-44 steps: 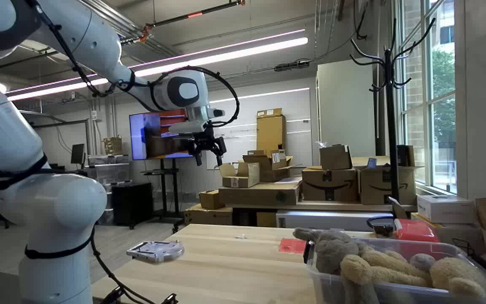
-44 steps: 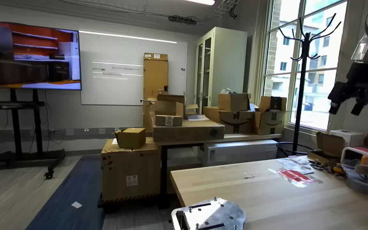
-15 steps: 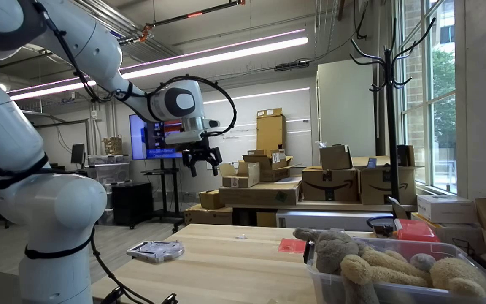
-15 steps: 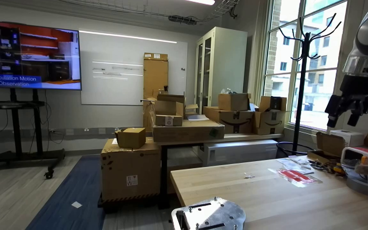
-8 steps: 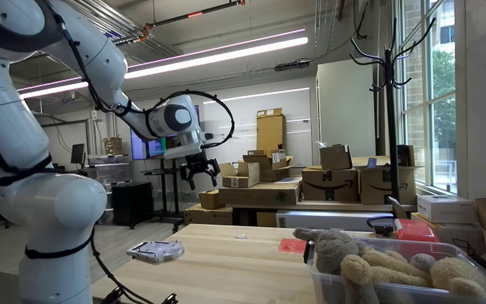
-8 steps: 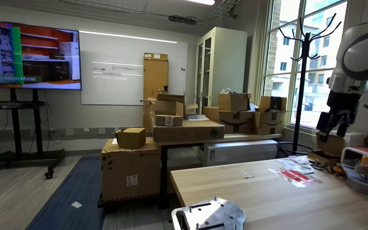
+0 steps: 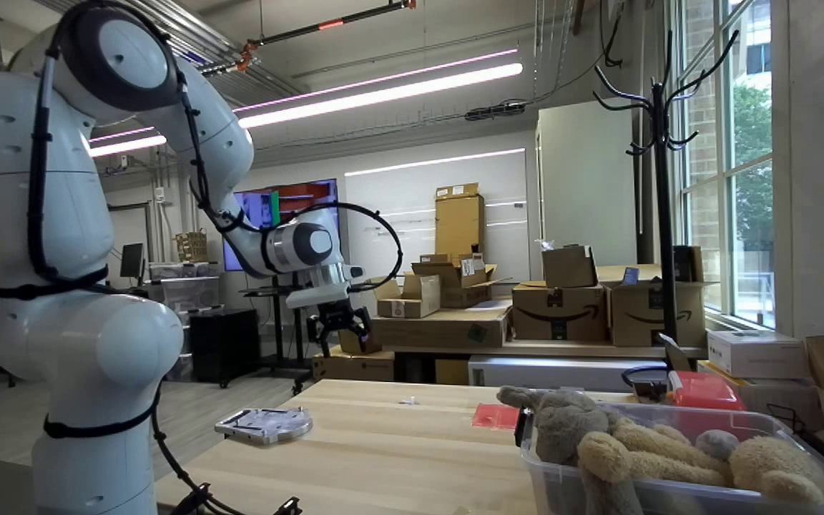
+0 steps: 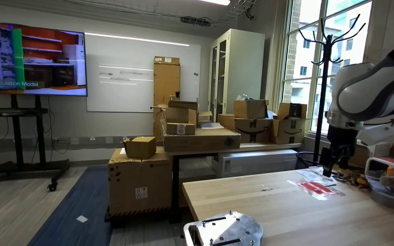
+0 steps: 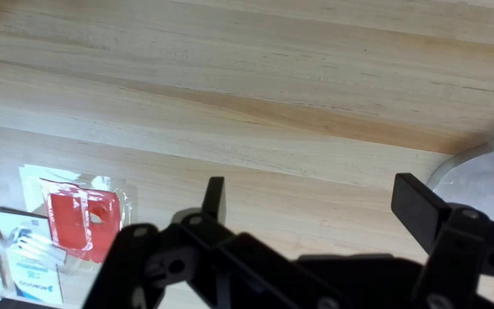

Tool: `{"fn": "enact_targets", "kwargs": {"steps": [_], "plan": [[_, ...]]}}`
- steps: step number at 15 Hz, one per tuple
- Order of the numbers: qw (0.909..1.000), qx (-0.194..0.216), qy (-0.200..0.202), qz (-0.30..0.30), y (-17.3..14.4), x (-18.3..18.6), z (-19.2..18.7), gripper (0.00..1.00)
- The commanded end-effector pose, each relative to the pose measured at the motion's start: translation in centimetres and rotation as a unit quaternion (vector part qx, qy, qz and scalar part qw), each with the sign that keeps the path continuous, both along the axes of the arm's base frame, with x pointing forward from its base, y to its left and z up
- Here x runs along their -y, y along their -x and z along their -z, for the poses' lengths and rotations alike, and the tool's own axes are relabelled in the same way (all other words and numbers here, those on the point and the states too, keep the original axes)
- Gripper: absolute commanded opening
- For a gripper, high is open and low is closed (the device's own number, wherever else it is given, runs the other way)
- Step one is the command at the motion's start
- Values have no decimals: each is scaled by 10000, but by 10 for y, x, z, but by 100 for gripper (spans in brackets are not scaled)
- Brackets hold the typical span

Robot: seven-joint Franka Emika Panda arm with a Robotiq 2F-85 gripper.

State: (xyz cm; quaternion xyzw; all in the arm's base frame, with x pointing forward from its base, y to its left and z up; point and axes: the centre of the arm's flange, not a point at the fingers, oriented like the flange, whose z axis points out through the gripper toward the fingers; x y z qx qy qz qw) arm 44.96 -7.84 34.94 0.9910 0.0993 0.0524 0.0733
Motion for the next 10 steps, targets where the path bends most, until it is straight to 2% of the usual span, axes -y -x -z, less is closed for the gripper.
{"fn": "enact_targets", "kwargs": {"steps": [1, 4, 7, 10], "plan": [[9996, 200, -62, -173, -39, 3, 29, 100], [9992, 324, -136, -176, -52, 13, 50, 100], [9991, 140, -380, -94, -58, 28, 79, 100], [9988, -128, -454, 114, -65, 50, 111, 100]]}}
